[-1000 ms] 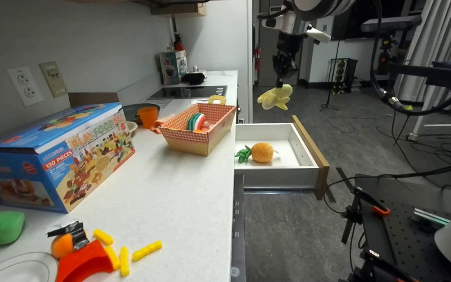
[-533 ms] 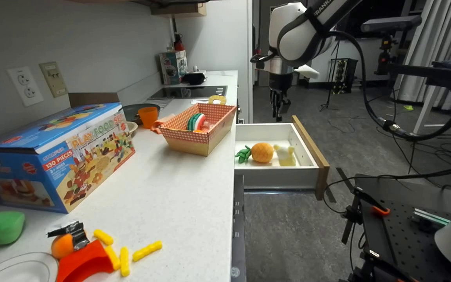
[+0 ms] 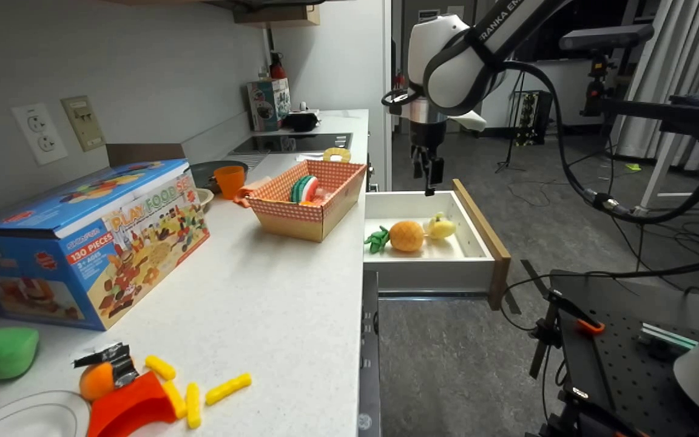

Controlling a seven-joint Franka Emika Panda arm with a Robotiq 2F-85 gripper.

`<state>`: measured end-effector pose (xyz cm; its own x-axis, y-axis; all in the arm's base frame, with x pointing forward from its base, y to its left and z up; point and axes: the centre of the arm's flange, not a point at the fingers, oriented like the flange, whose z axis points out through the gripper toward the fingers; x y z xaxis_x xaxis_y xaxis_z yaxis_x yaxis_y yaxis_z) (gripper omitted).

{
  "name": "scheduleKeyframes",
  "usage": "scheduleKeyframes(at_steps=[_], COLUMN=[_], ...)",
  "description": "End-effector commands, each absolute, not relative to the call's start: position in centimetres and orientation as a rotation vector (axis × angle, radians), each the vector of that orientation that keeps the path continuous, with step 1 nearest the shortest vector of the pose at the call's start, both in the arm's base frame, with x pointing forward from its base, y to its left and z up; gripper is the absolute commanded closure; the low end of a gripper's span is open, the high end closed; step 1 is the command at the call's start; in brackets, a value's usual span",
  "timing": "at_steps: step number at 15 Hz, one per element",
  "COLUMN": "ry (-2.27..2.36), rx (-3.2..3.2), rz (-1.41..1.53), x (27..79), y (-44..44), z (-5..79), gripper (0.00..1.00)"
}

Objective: Pick up some of the fruits plush toy on the basket and put them in the drawer and close the drawer

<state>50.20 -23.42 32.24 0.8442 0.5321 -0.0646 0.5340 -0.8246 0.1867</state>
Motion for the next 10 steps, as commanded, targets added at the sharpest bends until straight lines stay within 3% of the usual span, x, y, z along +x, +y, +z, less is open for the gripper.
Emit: scheduleKeyframes(at_steps=[1,4,5,10], ry=[0.825,0.825,0.825,0.664], rx=[2.825,2.825,2.825,2.815], rz=[-0.014,-0.014,-0.014,-0.114], x=[50.2,50.2,50.2,48.1], y=[-23.4,-23.4,-23.4,-25.7], z=[32.2,32.3,32.3,32.8], gripper=[0.13,0.13,0.03,0.0])
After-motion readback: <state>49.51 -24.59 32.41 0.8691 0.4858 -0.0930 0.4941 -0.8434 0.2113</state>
